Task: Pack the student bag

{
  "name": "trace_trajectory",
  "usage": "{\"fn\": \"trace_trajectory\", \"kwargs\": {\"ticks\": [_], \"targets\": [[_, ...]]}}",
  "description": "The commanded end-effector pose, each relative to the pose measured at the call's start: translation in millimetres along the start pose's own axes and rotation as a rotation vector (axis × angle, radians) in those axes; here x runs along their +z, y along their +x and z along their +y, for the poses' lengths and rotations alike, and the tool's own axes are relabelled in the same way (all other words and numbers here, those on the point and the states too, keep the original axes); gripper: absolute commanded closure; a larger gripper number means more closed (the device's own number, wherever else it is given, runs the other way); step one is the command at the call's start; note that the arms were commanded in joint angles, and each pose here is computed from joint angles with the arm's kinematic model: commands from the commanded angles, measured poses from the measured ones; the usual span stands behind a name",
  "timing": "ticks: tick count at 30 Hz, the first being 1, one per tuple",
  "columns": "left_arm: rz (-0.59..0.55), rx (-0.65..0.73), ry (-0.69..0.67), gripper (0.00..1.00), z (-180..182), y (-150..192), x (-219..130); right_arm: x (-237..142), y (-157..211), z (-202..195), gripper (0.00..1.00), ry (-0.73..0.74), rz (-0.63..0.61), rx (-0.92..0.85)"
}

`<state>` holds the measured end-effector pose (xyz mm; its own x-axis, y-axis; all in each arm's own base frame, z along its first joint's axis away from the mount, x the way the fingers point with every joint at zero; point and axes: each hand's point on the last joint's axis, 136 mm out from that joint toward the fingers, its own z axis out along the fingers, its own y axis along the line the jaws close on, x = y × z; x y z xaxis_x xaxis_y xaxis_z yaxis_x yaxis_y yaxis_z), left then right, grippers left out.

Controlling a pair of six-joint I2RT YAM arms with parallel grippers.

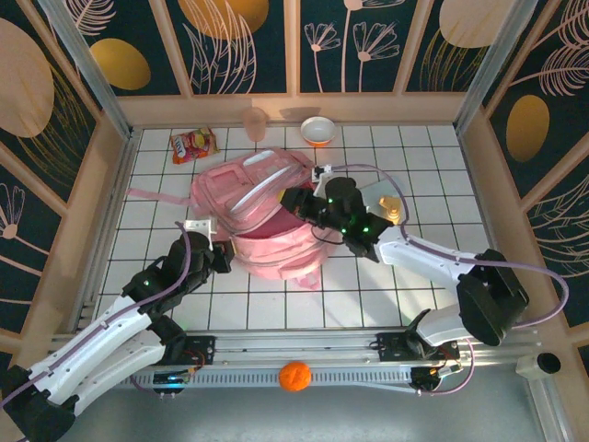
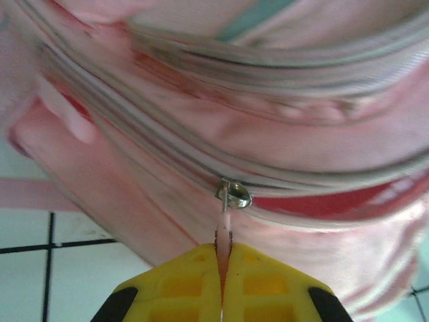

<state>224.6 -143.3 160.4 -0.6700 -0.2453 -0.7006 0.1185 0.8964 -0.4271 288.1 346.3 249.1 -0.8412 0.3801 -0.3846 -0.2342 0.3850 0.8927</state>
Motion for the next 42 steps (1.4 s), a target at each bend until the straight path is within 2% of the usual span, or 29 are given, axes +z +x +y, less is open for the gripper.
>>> {"fn": "trace_trajectory", "kwargs": {"ticks": [1, 9, 13, 17, 21, 22, 24, 28, 30, 32, 36, 38, 42], "targets": [[-0.094, 0.018, -0.117, 1.00, 24, -18, 1, -22, -4, 67, 1.00, -0.208, 0.076, -0.104], [-0.167, 0.038, -0.192, 1.00, 49, -40, 15, -41, -8, 87, 1.00, -0.277, 0.145, -0.121], [-0.203, 0.038, -0.273, 1.00, 68, -55, 25, -53, -14, 96, 1.00, -0.298, 0.146, -0.127], [-0.235, -0.025, -0.330, 1.00, 91, -72, 38, -60, -18, 104, 1.00, -0.304, 0.144, -0.139], [-0.260, -0.041, -0.356, 1.00, 101, -87, 44, -60, -25, 101, 1.00, -0.291, 0.094, -0.130], [-0.266, -0.034, -0.348, 0.90, 97, -93, 44, -58, -29, 97, 1.00, -0.282, 0.066, -0.118], [-0.267, -0.019, -0.317, 0.64, 87, -104, 42, -54, -33, 92, 1.00, -0.278, 0.028, -0.103], [-0.270, 0.089, -0.180, 0.29, 51, -122, 27, -35, -37, 86, 1.00, -0.286, 0.001, -0.094], [-0.294, 0.214, -0.116, 0.26, 33, -130, 13, -23, -36, 85, 1.00, -0.284, 0.005, -0.090], [-0.328, 0.417, -0.055, 0.21, 14, -134, -2, -12, -36, 84, 1.00, -0.278, 0.000, -0.090], [-0.366, 0.685, -0.014, 0.18, -4, -135, -19, 5, -40, 78, 1.00, -0.255, -0.068, -0.067], [-0.374, 0.723, -0.033, 0.18, -3, -138, -20, 13, -42, 75, 1.00, -0.247, -0.112, -0.046], [-0.373, 0.677, -0.049, 0.18, -1, -143, -19, 33, -36, 68, 1.00, -0.230, -0.162, -0.007]]}}
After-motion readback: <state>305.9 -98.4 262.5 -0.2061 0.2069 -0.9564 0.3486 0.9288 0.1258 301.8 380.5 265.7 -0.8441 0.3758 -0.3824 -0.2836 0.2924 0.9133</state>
